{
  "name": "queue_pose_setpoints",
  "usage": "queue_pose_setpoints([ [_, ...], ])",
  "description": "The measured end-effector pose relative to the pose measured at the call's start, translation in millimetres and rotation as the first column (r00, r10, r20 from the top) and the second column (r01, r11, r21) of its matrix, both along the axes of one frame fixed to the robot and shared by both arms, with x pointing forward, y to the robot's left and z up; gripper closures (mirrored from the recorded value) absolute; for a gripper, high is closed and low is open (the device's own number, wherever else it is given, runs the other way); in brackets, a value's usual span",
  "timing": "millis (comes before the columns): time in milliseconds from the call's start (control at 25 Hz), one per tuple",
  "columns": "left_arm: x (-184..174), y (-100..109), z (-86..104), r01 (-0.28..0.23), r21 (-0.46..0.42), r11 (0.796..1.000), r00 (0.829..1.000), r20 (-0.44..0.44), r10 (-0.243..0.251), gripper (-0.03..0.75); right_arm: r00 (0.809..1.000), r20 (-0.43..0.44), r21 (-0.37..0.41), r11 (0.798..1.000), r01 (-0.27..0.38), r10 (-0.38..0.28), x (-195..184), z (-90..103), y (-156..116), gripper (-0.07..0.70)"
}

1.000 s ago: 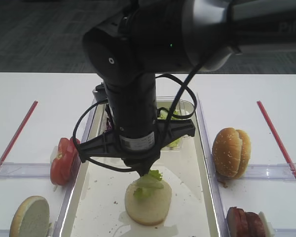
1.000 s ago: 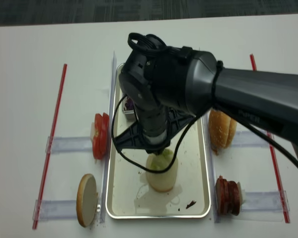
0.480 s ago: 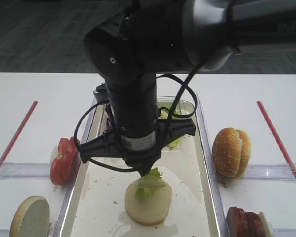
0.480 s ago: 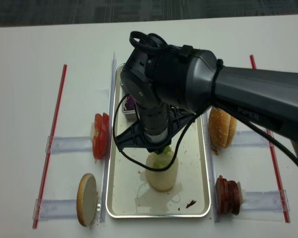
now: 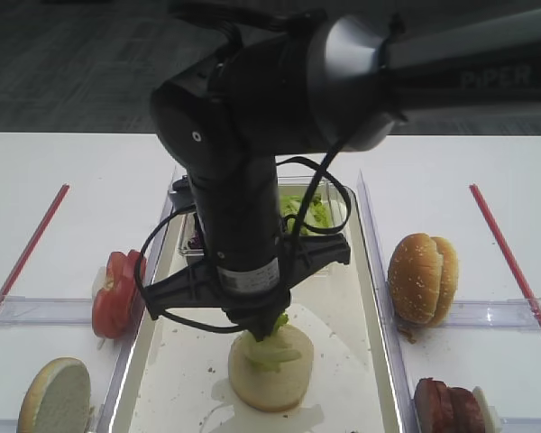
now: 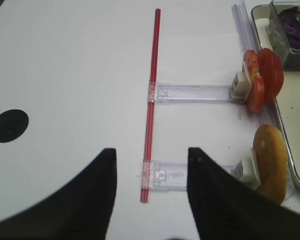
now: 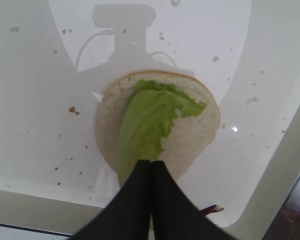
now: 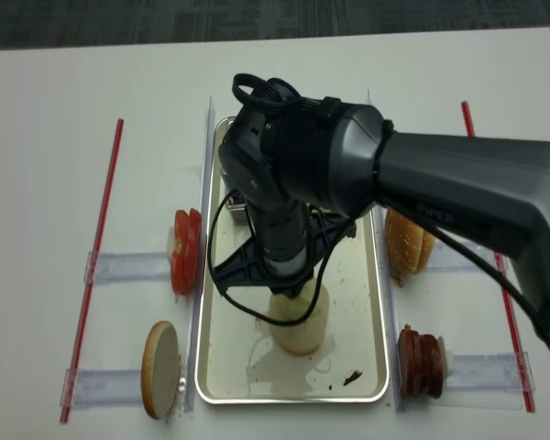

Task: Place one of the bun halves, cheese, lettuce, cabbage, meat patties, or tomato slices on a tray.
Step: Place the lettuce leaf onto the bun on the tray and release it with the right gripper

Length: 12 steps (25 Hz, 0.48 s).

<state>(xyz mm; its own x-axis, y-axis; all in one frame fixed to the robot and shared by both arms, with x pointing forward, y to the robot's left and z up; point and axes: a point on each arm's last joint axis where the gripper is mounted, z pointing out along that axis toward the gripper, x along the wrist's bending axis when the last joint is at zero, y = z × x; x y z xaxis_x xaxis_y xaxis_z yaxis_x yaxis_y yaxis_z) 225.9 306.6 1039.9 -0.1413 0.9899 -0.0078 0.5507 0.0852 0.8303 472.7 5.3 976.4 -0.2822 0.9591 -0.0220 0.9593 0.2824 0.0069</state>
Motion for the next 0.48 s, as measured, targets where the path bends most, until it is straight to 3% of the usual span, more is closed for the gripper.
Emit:
queue_pose_setpoints([
  [480, 0.0, 0.0, 0.0, 0.0, 0.0, 1.0, 1.0, 0.0, 0.0, 0.413, 0.999, -0.024, -0.006, 0.999, -0.037, 0.037, -0.7, -5.2, 1.2, 0.595],
])
